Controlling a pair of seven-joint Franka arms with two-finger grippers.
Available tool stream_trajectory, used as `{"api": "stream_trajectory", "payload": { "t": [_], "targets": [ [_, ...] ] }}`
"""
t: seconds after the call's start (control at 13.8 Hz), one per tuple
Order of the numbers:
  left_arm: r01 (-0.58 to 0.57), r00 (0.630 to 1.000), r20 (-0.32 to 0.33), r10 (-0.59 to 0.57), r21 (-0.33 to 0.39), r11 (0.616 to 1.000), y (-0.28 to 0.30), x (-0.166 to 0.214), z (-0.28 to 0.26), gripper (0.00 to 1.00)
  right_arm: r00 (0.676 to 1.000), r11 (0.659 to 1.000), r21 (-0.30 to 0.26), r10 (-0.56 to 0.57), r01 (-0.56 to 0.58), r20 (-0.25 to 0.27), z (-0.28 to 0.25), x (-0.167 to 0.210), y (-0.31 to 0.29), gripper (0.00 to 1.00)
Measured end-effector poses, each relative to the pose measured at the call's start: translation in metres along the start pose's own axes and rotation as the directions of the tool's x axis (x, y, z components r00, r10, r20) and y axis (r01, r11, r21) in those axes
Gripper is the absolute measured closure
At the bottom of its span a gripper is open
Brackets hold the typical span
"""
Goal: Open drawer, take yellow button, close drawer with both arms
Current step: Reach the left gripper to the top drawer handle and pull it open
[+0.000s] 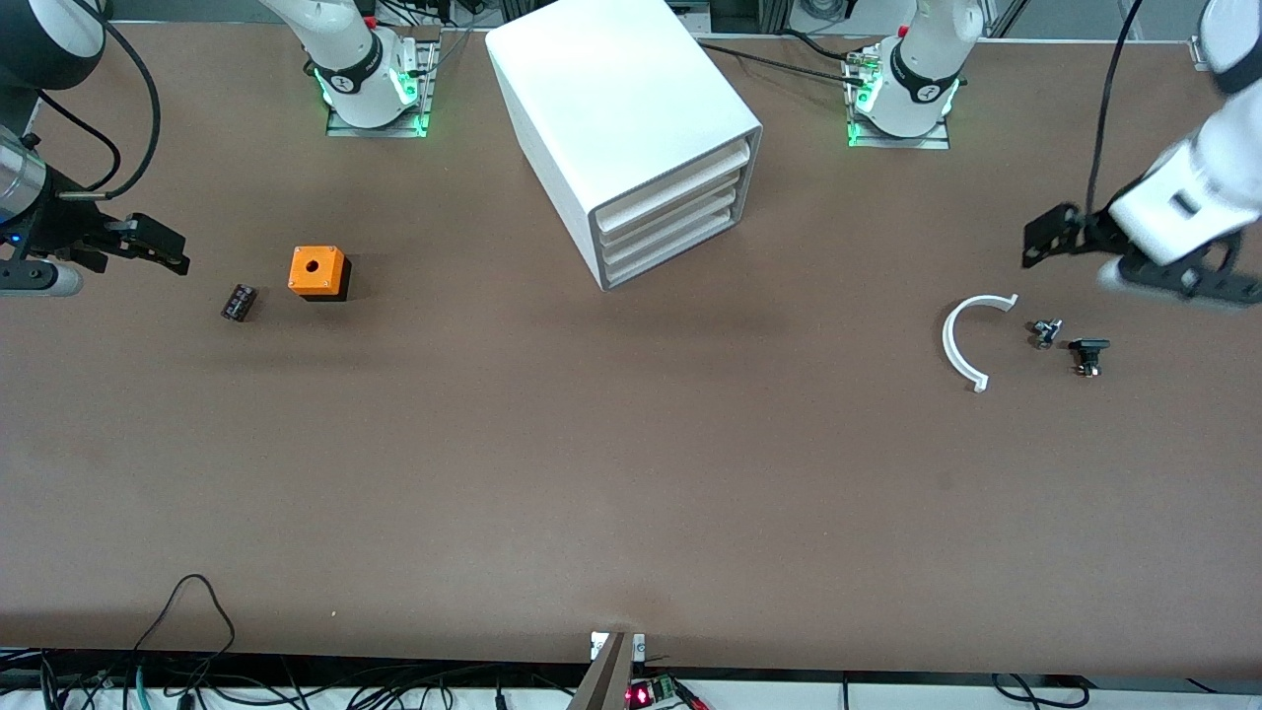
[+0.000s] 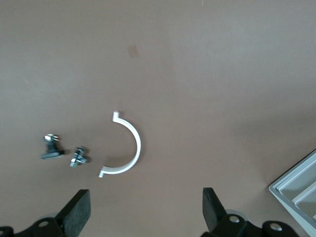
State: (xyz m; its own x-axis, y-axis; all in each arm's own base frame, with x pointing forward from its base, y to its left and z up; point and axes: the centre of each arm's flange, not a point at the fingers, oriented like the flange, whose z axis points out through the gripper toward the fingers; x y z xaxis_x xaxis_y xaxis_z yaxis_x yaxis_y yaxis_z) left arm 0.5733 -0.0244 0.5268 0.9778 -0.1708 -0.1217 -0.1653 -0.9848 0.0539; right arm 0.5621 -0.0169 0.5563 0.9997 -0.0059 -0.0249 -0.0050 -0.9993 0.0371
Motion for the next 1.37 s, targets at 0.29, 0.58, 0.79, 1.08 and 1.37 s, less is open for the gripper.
{"api": "stream_trajectory", "payload": {
  "t": [0.29,0.58,0.79,1.08,1.37],
  "targets": [
    [-0.005,0.988,0.154,0.030,-0.159,0.987,0.003,0.026,0.080,0.00,1.000,1.000,0.000,0.000,0.000,0.000,0.000,0.000,0.000,0.00],
    [-0.055,0.954,0.223,0.203,-0.535,0.843,0.048,0.017,0.163,0.00,1.000,1.000,0.000,0.003,-0.003,0.001,0.000,0.000,0.004,0.00],
    [-0.032,0.934,0.214,0.286,-0.747,0.664,0.107,-0.002,0.231,0.00,0.999,1.000,0.001,-0.003,0.003,0.036,0.003,-0.004,0.000,0.00],
    [0.001,0.935,0.201,0.293,-0.827,0.562,0.194,-0.028,0.265,0.03,0.999,1.000,0.001,-0.014,0.014,0.044,-0.002,-0.005,-0.006,0.00],
    [0.000,0.931,0.200,0.304,-0.835,0.550,0.257,-0.058,0.266,0.07,0.999,1.000,0.000,-0.014,0.014,0.038,-0.005,-0.005,-0.006,0.00]
  ]
}}
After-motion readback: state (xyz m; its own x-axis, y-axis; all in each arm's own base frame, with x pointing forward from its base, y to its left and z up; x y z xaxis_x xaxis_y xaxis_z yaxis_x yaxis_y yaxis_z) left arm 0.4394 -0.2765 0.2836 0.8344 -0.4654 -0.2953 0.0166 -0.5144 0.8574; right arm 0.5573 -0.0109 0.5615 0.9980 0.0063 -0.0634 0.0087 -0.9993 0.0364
